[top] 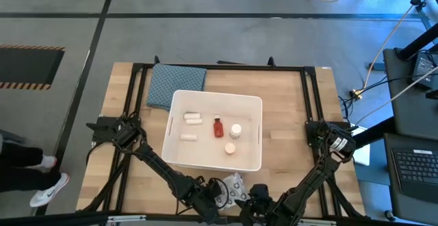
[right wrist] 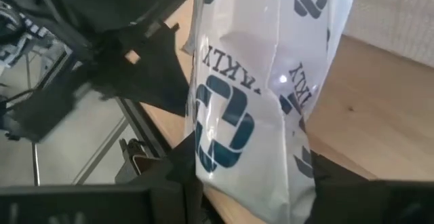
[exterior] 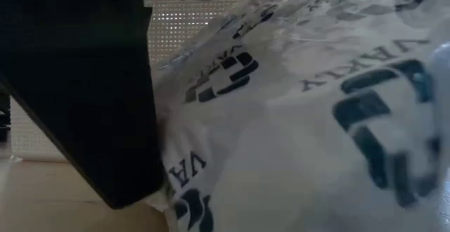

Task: Pick & place medical supplies in basket/bin
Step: Put the medical supply bag into the white basket

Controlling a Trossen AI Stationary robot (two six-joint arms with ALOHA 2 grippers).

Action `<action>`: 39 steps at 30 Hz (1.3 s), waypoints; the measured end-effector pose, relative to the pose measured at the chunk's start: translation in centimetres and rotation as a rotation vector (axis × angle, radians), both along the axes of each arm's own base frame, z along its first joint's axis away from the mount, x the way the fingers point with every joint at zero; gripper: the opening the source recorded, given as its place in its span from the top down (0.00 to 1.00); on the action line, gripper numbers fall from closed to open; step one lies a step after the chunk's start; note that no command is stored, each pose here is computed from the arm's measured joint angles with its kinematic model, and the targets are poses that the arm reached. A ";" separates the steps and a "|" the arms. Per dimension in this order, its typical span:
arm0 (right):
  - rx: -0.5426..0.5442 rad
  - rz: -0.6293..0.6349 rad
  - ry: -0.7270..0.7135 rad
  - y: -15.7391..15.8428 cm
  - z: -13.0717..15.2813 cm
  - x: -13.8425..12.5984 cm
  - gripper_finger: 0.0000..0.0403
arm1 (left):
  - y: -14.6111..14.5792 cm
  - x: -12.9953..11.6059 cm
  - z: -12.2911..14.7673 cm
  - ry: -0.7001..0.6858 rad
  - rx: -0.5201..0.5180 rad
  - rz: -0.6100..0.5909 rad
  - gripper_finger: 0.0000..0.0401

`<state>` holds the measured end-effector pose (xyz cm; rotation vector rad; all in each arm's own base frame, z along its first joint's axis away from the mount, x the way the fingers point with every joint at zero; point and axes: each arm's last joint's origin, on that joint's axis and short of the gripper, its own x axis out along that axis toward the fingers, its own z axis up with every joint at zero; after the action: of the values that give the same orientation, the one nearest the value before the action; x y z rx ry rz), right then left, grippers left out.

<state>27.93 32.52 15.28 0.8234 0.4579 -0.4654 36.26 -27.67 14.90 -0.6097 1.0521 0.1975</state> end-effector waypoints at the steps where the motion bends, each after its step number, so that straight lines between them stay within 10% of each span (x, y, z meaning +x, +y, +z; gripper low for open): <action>1: 0.005 0.006 0.007 0.0 0.0 0.0 0.68 | -0.1 0.1 0.2 0.003 -0.012 -0.015 0.91; 15: -0.095 0.148 0.014 -0.1 3.6 -1.0 0.68 | -1.3 -1.3 4.8 0.117 -0.119 -0.159 0.67; 30: -0.327 0.368 -0.196 -3.5 16.6 -4.1 0.69 | -0.6 -9.2 20.4 -0.405 -0.074 -0.135 0.68; 39: -0.592 0.299 -0.237 -10.5 22.7 -3.1 0.69 | 0.8 -11.4 23.8 -0.564 0.062 -0.141 0.68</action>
<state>24.78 22.07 38.00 0.2251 0.1964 -0.2004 24.89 -26.84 38.67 -0.4917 0.5376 -0.0667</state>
